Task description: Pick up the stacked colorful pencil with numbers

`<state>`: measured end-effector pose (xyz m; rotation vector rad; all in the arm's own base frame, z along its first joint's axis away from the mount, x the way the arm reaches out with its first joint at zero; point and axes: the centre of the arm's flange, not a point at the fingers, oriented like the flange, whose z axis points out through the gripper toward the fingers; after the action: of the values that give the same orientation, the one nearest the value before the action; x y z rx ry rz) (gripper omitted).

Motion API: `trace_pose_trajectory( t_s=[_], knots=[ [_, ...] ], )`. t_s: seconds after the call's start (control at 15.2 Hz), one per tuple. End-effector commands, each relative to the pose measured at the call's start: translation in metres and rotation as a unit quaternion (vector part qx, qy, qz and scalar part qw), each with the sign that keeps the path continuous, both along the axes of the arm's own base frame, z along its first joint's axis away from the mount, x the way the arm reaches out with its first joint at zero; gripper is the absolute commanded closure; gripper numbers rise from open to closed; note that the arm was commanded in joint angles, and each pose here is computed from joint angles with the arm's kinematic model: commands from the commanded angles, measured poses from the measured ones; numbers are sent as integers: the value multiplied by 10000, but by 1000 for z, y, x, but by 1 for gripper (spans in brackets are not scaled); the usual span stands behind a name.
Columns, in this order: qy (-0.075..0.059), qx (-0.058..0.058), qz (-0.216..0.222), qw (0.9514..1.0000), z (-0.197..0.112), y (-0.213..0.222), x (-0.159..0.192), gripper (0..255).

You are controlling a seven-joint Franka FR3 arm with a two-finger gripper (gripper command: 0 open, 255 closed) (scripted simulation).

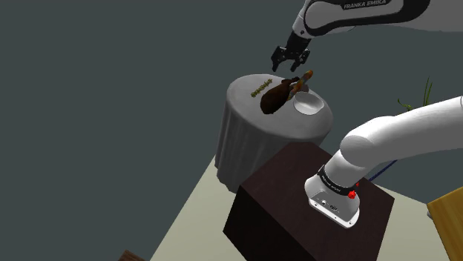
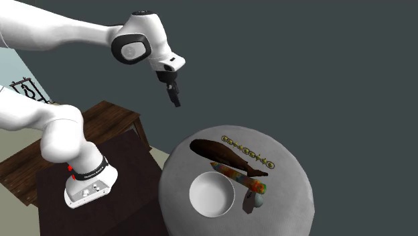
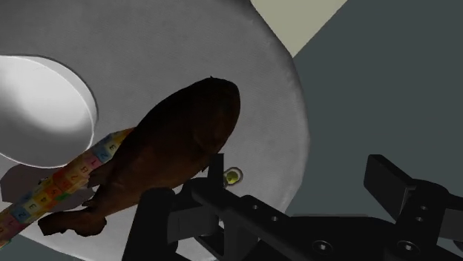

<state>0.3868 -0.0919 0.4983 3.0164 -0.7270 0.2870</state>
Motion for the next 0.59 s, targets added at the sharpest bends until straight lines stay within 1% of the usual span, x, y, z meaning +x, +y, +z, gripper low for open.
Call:
trace_pose_trajectory(
  t_s=[0.0, 0.13, 0.26, 0.4, 0.53],
  knots=[
    [-115, -51, -328, 9994, -15, -18, 6, 0],
    [-215, -102, -647, 9976, -28, -36, 13, 0],
    [-315, -152, -965, 9947, -40, -54, 20, 0],
    [-415, -203, -1281, 9907, -52, -73, 26, 0],
    [-514, -253, -1597, 9855, -64, -93, 31, 0]
  ],
)
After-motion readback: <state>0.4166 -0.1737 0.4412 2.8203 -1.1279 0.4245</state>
